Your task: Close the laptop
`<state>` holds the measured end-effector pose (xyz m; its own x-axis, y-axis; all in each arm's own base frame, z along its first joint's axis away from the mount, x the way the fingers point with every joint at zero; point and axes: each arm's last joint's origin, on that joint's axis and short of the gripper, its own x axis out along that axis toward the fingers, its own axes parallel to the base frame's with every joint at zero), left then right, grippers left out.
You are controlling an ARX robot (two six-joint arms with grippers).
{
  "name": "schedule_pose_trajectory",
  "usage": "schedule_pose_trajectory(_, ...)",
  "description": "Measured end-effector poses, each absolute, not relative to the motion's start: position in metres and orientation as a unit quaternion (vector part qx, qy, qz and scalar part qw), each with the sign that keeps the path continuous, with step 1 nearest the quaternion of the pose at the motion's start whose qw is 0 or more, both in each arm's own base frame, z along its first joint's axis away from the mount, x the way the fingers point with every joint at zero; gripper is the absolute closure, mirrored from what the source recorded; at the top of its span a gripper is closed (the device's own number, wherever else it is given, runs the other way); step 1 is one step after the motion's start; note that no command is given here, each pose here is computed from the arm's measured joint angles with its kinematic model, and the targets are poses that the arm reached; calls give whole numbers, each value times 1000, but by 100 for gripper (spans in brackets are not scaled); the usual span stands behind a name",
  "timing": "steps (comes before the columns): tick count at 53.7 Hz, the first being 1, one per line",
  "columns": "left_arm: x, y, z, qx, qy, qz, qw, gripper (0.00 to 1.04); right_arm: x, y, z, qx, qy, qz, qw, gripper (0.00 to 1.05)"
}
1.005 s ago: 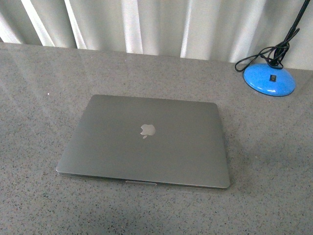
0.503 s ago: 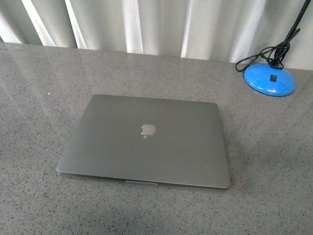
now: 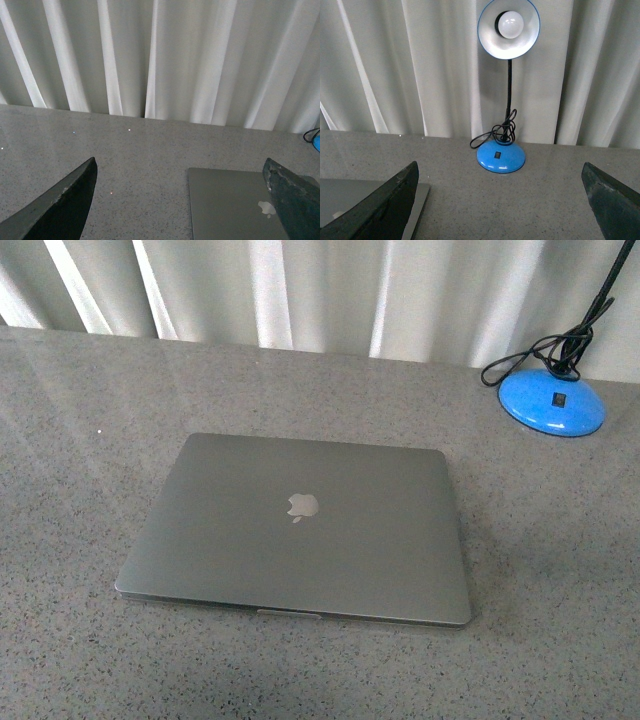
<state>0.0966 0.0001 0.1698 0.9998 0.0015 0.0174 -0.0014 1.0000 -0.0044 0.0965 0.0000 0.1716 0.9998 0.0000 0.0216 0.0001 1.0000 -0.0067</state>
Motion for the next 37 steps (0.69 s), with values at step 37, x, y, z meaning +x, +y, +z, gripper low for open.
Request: schedule_pose_trajectory(37,97,0,170,-2,-9,1,1000,7,96,0,172,-3,-11,0,1000,10)
